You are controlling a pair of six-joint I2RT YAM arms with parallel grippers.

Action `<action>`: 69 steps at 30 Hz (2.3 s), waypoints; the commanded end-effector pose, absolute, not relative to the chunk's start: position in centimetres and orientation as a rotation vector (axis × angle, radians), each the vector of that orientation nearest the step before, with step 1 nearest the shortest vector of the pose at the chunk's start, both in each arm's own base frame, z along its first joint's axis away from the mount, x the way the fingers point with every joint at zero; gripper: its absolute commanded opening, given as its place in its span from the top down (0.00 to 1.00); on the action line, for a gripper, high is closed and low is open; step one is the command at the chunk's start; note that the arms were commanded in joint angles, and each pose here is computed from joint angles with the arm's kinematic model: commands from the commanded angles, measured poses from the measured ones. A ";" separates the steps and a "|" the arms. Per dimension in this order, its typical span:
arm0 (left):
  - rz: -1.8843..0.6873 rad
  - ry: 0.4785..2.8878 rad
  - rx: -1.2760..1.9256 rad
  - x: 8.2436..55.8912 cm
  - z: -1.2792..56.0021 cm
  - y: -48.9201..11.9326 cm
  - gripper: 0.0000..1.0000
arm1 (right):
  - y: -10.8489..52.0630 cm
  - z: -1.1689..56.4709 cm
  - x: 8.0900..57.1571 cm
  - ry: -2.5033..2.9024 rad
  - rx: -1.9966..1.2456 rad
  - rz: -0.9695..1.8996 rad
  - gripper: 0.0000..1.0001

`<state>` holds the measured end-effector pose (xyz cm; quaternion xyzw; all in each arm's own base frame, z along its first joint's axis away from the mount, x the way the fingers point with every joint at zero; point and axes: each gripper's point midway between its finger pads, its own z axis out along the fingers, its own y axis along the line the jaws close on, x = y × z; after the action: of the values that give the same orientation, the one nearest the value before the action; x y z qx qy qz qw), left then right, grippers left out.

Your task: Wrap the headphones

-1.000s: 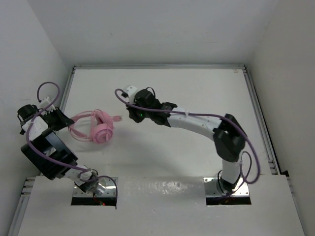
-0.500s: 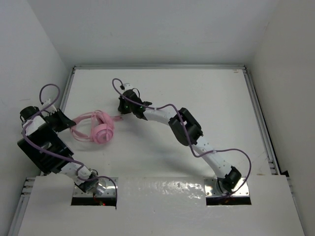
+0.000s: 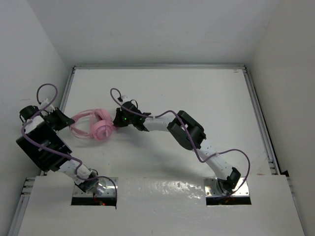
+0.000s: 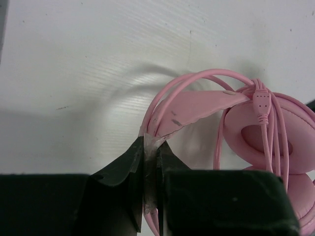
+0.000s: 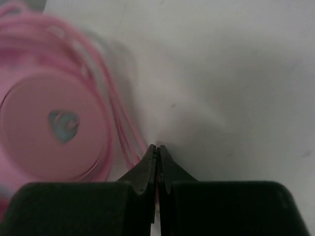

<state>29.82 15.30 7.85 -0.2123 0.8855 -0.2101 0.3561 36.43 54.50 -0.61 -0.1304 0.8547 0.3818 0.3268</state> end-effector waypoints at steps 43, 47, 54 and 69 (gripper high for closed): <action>-0.003 2.312 -0.546 28.4 11.4 22.5 0.12 | 41.0 18.6 29.3 1.909 -0.497 0.735 0.97; 0.109 2.302 -0.469 28.8 15.4 24.0 0.14 | 35.9 19.3 30.6 2.006 -0.412 0.614 0.75; 0.326 2.435 -0.212 26.2 16.5 23.6 0.17 | 22.4 19.4 28.9 2.107 -0.120 0.318 0.15; 0.533 2.539 -0.232 18.9 15.6 21.2 0.12 | 8.9 15.1 23.5 2.117 -0.046 -0.121 0.01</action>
<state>19.22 21.09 14.35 -0.0872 0.9446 0.1795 0.2606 22.98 9.67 14.57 -0.0097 0.8803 -0.0201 0.4738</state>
